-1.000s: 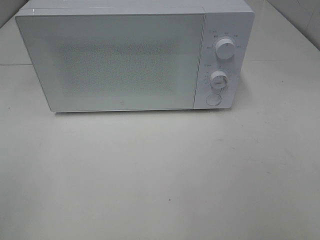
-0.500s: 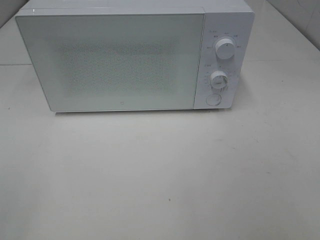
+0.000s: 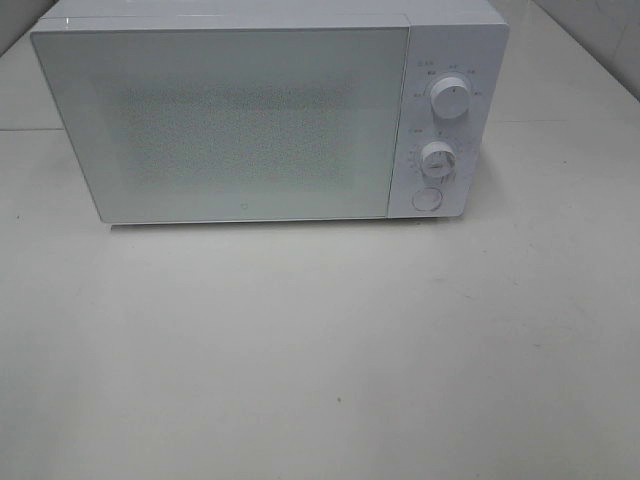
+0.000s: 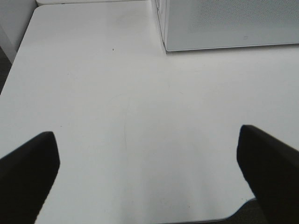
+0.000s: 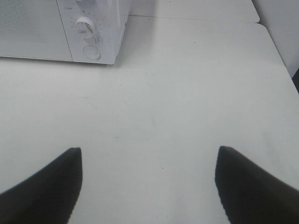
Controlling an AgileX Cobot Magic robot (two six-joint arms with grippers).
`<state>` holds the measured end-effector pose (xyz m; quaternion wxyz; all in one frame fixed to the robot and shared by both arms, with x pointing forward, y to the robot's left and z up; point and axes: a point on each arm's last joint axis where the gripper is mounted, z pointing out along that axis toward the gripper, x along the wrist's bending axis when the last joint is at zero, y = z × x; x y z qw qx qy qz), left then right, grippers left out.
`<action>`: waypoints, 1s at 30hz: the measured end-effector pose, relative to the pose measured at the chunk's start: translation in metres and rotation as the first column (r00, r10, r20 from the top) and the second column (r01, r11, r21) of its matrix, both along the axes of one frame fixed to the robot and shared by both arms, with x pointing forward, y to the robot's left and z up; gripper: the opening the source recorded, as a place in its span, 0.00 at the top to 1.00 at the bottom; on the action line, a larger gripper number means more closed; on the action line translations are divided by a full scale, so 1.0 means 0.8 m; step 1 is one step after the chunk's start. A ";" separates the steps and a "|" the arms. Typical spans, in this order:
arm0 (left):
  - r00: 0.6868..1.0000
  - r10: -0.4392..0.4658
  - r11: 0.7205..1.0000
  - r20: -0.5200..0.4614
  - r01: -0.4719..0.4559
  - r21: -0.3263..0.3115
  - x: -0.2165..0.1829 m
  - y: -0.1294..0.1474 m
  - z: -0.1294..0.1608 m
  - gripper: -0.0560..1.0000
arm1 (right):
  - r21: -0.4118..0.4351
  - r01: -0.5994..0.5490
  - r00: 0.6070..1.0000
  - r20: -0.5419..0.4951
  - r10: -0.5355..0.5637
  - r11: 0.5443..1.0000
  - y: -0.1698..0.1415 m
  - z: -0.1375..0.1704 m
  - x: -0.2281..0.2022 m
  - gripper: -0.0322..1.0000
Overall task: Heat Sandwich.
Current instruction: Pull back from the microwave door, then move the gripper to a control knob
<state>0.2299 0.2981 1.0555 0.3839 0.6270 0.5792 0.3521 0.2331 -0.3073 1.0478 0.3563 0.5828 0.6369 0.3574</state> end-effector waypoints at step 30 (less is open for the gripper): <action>1.000 0.000 1.000 0.000 0.000 0.000 0.000 0.000 0.000 0.02 | 0.008 -0.003 0.998 0.067 0.003 1.000 0.000 0.014 -0.002 0.24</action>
